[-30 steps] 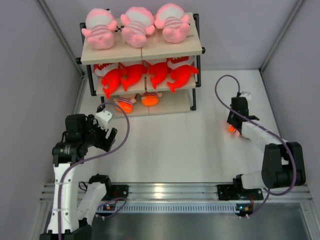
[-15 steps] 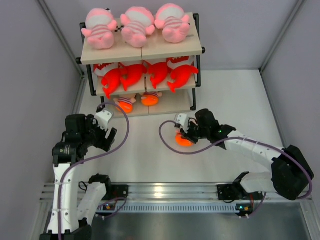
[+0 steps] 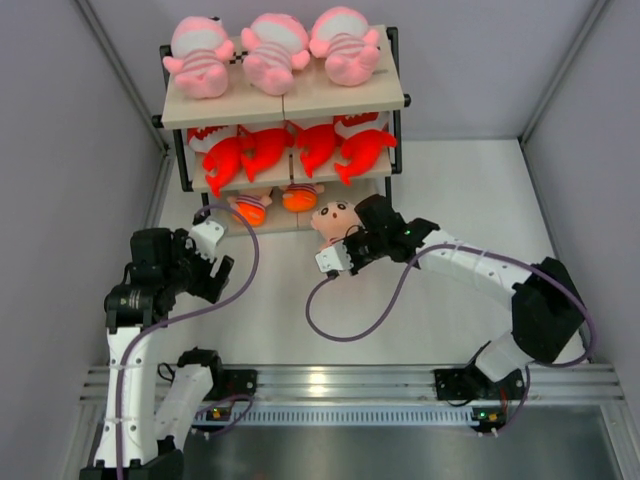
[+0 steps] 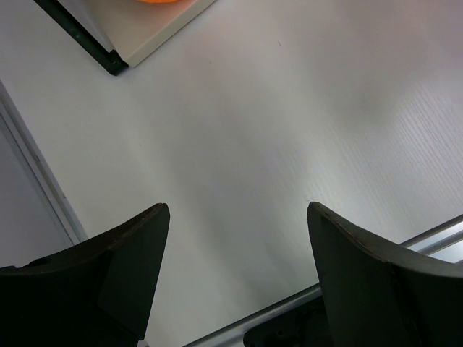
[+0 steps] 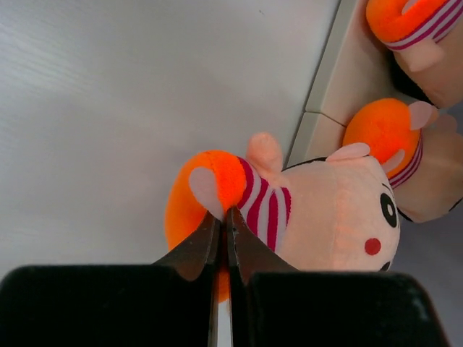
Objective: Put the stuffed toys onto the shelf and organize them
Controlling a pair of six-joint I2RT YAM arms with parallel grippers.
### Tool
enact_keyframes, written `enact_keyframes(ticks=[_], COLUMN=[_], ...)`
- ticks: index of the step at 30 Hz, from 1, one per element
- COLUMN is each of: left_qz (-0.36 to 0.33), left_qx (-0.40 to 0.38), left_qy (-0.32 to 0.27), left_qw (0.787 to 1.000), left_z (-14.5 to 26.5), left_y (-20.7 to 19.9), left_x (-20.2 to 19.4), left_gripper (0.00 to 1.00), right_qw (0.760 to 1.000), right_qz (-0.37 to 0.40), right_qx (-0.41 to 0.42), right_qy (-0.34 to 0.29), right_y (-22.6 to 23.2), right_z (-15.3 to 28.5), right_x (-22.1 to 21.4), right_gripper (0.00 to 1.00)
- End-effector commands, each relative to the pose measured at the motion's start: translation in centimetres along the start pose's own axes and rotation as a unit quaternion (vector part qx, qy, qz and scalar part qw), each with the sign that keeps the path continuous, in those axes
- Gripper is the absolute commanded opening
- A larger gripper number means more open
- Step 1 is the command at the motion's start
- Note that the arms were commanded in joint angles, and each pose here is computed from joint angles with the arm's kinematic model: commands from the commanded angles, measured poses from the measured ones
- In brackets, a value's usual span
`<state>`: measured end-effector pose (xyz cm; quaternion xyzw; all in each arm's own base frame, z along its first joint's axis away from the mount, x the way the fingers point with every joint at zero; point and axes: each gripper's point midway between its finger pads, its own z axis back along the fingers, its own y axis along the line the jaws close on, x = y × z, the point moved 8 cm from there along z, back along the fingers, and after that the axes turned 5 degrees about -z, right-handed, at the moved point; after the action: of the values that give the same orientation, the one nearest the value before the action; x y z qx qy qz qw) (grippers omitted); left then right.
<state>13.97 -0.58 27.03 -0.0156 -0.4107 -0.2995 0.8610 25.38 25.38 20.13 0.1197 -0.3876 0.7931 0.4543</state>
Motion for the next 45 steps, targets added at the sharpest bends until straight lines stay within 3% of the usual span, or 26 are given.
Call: enact_keyframes(ticks=[1,19,35,39,40,41,42,45], left_qz=[-0.011,-0.015,-0.012,-0.012,-0.012,-0.011,-0.012,-0.011], left_qx=[0.016,0.021,0.021,0.022,0.022,0.02,0.02,0.016], left_qy=[-0.013,-0.009,-0.008,-0.007,-0.007,-0.005,-0.007,-0.009], left_qw=[1.0,1.0,1.0,1.0,1.0,1.0,1.0,1.0], left_z=[0.2,0.5,0.5,0.5,0.5,0.4,0.4,0.4], left_y=[0.4,0.6,0.7,0.7,0.7,0.7,0.7,0.6], left_x=[0.5,0.7,0.8,0.8,0.8,0.7,0.8,0.8], left_gripper=[0.83,0.83,0.83,0.83,0.83,0.83,0.83,0.83], right_qw=[0.997,0.99,0.971,0.961,0.959,0.958,0.958,0.957], right_qz=[0.074,0.076,0.114,0.12,0.122,0.124,0.126,0.132], right_qx=[0.002,-0.09,-0.182,-0.217,-0.225,-0.228,-0.226,-0.229], right_qy=[0.034,0.072,0.102,0.121,0.123,0.121,0.121,0.117], right_y=[-1.7,-7.9,-12.0,-12.6,-12.7,-12.5,-12.5,-12.3], right_z=[-0.6,-2.8,-4.6,-4.5,-4.3,-4.2,-4.2,-3.9], right_x=[-1.0,-7.1,-9.2,-9.8,-9.7,-9.7,-9.7,-9.4], right_gripper=[0.0,0.0,0.02,0.15,0.22,0.35,0.4,0.48])
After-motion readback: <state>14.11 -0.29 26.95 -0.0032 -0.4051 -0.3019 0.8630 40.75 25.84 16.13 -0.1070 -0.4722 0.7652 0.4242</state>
